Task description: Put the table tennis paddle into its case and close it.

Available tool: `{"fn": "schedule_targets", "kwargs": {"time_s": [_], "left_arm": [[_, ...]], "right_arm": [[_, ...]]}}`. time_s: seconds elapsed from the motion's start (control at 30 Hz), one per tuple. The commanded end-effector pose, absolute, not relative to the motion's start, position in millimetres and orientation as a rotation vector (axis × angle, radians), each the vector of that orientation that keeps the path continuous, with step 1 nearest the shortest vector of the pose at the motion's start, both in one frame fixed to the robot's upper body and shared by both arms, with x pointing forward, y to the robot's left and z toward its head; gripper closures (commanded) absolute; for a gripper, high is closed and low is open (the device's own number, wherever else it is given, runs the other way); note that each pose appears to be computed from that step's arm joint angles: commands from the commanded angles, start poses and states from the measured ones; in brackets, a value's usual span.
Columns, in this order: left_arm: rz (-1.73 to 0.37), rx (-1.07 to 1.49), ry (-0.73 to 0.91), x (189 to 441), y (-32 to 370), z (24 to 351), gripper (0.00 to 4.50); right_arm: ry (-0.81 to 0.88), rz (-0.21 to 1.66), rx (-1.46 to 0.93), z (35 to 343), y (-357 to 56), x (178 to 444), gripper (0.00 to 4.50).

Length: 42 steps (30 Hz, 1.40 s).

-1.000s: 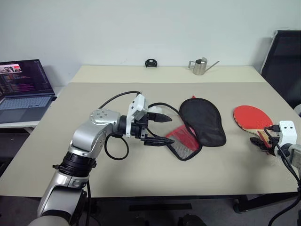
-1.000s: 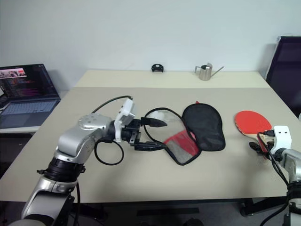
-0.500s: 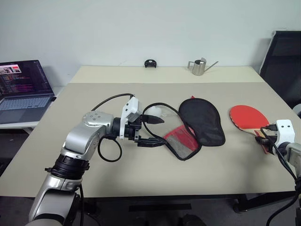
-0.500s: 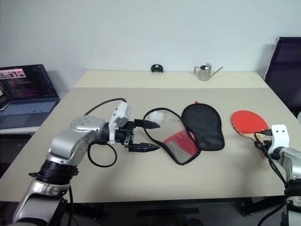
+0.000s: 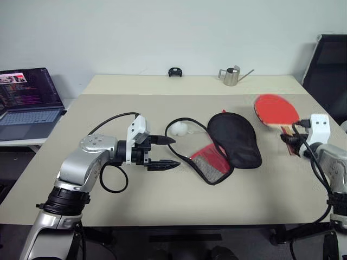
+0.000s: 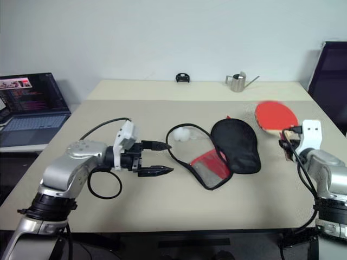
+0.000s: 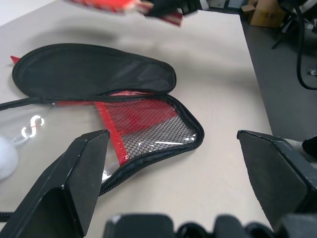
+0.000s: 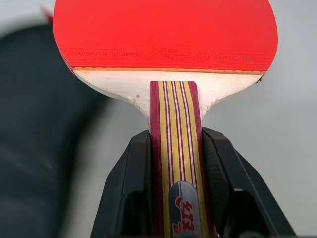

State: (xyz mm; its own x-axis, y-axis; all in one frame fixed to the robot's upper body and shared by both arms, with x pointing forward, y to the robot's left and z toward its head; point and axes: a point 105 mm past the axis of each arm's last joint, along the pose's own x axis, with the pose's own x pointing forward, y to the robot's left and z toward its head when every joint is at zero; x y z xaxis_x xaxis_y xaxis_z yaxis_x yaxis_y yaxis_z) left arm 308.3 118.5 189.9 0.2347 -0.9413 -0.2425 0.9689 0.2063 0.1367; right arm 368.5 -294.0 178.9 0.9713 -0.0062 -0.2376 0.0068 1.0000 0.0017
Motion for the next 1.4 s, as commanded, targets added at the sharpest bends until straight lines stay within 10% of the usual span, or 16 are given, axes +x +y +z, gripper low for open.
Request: {"fn": "schedule_targets", "kwargs": {"time_s": [0.03, 0.4, 1.4], "left_arm": [[-1.318, 0.296, 0.059, 304, 122, 204, 0.0], [-1.295, 0.283, 0.059, 301, 124, 203, 0.0], [-1.28, 0.283, 0.056, 302, 126, 203, 0.0]], "right_arm": [[0.159, 0.008, 0.025, 207, -271, 367, 3.42], [0.232, 0.144, 0.114, 180, -175, 370, 3.42], [0.354, 0.146, -0.015, 125, -181, 386, 3.42]]}}
